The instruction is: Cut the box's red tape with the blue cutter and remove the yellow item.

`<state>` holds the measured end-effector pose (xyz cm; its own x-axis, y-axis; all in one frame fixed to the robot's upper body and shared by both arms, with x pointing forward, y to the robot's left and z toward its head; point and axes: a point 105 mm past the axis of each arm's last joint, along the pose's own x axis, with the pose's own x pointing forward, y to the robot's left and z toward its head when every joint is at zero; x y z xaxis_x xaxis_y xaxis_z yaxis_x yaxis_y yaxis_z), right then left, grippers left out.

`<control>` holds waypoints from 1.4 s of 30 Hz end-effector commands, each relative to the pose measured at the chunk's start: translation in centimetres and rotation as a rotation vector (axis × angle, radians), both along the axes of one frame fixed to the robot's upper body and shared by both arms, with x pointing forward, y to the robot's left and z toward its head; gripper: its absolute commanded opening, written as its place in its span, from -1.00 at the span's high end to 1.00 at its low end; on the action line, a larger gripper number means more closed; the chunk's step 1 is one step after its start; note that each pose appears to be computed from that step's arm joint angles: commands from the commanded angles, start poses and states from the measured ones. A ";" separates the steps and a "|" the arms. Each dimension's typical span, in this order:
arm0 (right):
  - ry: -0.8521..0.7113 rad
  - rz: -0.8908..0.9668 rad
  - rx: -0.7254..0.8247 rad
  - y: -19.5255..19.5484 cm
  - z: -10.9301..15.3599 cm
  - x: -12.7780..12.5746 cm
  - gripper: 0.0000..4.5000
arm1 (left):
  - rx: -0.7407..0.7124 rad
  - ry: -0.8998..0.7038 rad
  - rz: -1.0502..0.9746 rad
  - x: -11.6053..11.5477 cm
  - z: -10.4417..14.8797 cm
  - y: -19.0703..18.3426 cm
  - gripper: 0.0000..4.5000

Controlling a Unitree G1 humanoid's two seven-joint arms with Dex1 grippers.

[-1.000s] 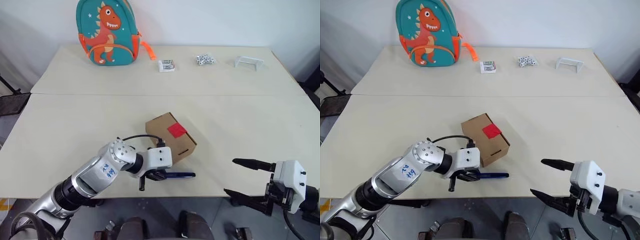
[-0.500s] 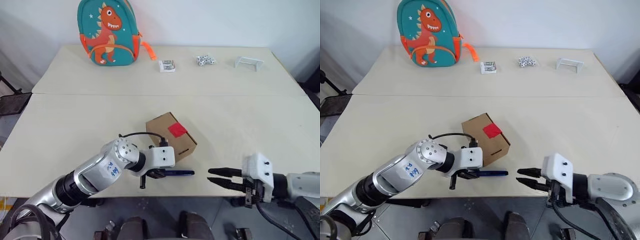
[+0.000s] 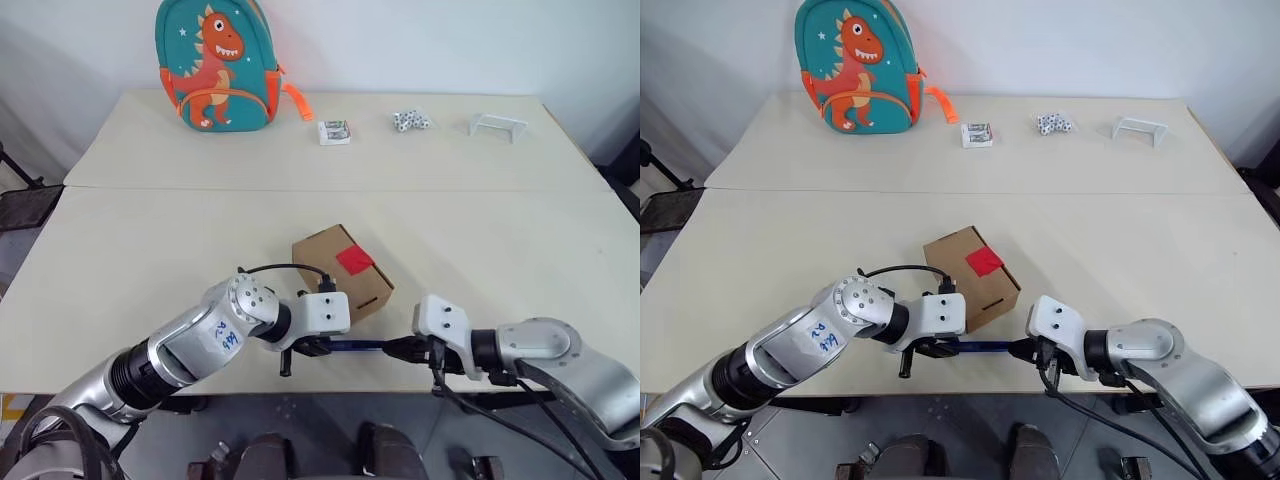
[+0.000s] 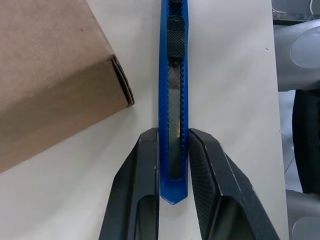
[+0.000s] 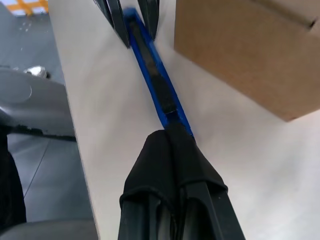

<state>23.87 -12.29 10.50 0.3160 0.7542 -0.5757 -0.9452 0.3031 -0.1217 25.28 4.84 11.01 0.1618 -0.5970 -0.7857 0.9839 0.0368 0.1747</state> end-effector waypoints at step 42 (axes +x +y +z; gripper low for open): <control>0.106 0.106 0.103 3.3 1.2 -1.0 0.99 | 0.048 0.056 -0.004 -0.9 -1.7 0.8 0.62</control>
<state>23.43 -9.42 10.17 0.1954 0.8073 -0.5568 -0.9669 0.2535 0.0281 25.10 5.05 10.85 0.1630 -0.5905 -0.7904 0.9828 0.0270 0.1825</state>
